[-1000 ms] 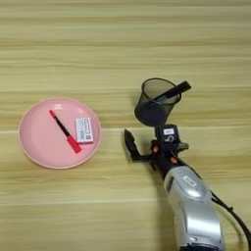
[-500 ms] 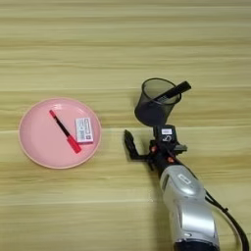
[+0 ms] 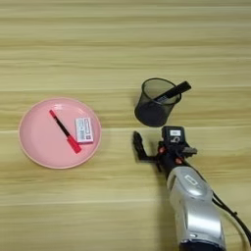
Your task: Move the objects on the table
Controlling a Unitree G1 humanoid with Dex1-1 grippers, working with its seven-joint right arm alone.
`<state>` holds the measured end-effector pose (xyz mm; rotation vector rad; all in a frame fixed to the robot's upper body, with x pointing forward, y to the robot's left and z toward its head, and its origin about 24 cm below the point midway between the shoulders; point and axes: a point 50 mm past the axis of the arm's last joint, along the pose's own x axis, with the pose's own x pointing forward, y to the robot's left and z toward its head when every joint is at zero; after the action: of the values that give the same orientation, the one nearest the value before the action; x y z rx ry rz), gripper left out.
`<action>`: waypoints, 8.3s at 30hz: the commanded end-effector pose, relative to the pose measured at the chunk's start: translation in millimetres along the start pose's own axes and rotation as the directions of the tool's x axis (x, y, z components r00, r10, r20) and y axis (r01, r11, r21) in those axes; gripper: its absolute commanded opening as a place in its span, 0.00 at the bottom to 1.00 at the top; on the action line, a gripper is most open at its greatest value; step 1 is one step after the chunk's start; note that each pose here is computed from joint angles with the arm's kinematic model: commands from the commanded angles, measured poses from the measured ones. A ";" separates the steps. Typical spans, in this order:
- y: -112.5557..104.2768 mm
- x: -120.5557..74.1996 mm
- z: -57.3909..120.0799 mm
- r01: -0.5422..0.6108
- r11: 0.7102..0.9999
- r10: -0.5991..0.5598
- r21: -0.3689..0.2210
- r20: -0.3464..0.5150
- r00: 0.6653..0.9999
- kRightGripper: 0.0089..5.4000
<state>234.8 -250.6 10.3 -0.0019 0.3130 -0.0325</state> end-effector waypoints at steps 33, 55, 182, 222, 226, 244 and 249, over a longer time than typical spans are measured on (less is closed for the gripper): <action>1.4 43.0 29.6 0.023 0.999 -0.020 -0.027 0.116 0.993 0.99; -1.0 52.1 43.6 0.036 0.999 -0.031 -0.023 0.181 0.983 0.99; 36.2 -24.6 16.1 -0.181 0.983 0.183 -0.024 0.123 0.975 0.99; -7.4 -36.8 -1.9 -0.005 0.999 0.006 -0.038 0.027 1.000 0.99; -10.5 -37.1 -4.4 0.015 0.999 -0.014 -0.044 0.018 1.000 0.99; -38.4 -36.6 -10.6 0.180 0.983 -0.180 -0.026 -0.005 0.984 0.99; -41.4 -31.0 -6.7 0.196 0.981 -0.196 0.003 0.029 0.980 0.99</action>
<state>198.7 -281.8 7.8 -0.0009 0.3027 -0.1861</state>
